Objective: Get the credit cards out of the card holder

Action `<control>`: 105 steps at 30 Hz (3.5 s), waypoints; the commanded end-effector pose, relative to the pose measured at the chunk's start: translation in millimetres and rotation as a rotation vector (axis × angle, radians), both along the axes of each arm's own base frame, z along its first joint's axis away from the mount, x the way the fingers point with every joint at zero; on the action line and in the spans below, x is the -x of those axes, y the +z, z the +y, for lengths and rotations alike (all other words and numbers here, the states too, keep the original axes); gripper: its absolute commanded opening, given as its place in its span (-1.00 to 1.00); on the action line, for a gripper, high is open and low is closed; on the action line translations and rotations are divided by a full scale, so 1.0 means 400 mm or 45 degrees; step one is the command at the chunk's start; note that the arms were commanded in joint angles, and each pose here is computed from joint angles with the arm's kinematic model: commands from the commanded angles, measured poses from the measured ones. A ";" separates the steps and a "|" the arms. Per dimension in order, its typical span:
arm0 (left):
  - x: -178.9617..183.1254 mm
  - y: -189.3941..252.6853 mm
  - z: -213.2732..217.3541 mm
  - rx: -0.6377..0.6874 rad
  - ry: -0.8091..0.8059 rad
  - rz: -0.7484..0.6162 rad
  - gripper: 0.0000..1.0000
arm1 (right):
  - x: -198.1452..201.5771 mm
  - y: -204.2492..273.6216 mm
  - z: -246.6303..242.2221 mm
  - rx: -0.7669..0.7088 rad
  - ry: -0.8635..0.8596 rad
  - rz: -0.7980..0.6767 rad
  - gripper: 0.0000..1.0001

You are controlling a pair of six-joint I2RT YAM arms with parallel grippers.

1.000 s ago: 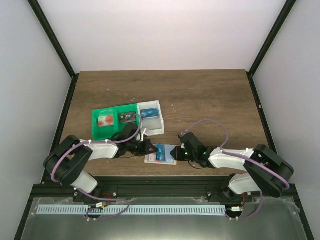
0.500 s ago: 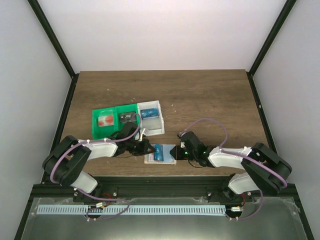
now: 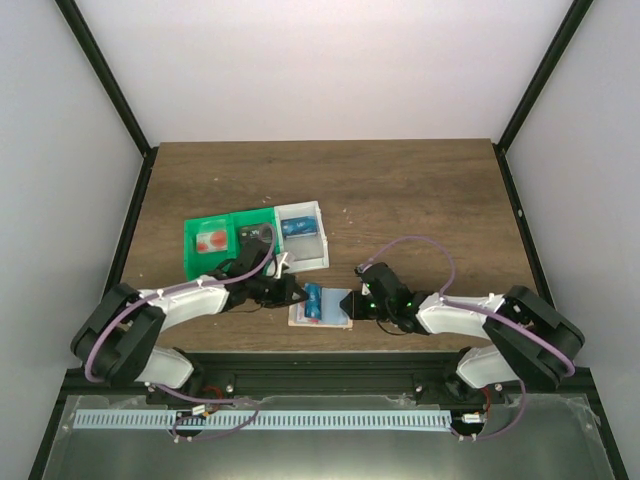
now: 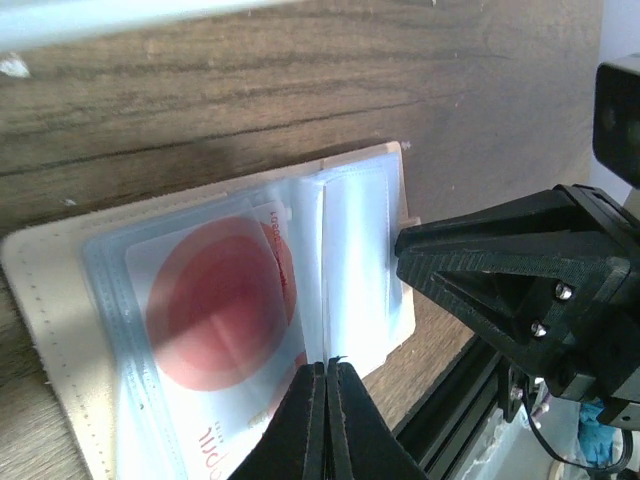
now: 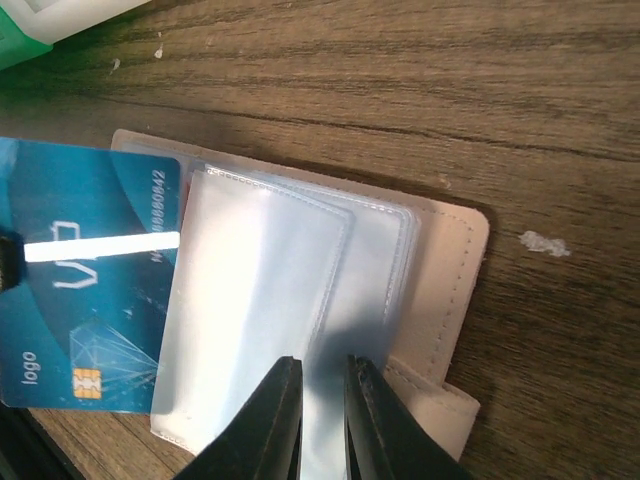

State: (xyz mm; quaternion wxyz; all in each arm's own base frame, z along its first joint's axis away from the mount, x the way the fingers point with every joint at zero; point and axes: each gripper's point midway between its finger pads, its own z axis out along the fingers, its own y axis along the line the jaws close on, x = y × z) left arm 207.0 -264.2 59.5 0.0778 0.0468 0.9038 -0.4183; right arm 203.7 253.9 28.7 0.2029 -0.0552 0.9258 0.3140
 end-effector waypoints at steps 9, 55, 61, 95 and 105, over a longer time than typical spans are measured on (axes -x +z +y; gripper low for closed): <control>-0.022 0.099 0.030 -0.081 -0.044 -0.206 -1.00 | 0.001 0.128 -0.009 -0.037 0.079 -0.130 -0.53; 0.167 0.362 -0.060 0.606 -0.663 -0.328 -1.00 | 0.130 0.435 0.057 -0.545 0.747 -0.265 -0.31; 0.168 0.365 -0.059 0.609 -0.664 -0.335 -1.00 | 0.132 0.447 0.064 -0.591 0.764 -0.260 -0.69; -0.125 0.478 0.199 -0.277 0.282 -1.036 1.00 | -0.257 0.376 0.074 -0.627 -0.215 -0.242 -0.99; -0.138 0.470 0.193 -0.303 0.263 -1.040 1.00 | -0.406 0.371 0.099 -0.568 -0.437 -0.366 -0.99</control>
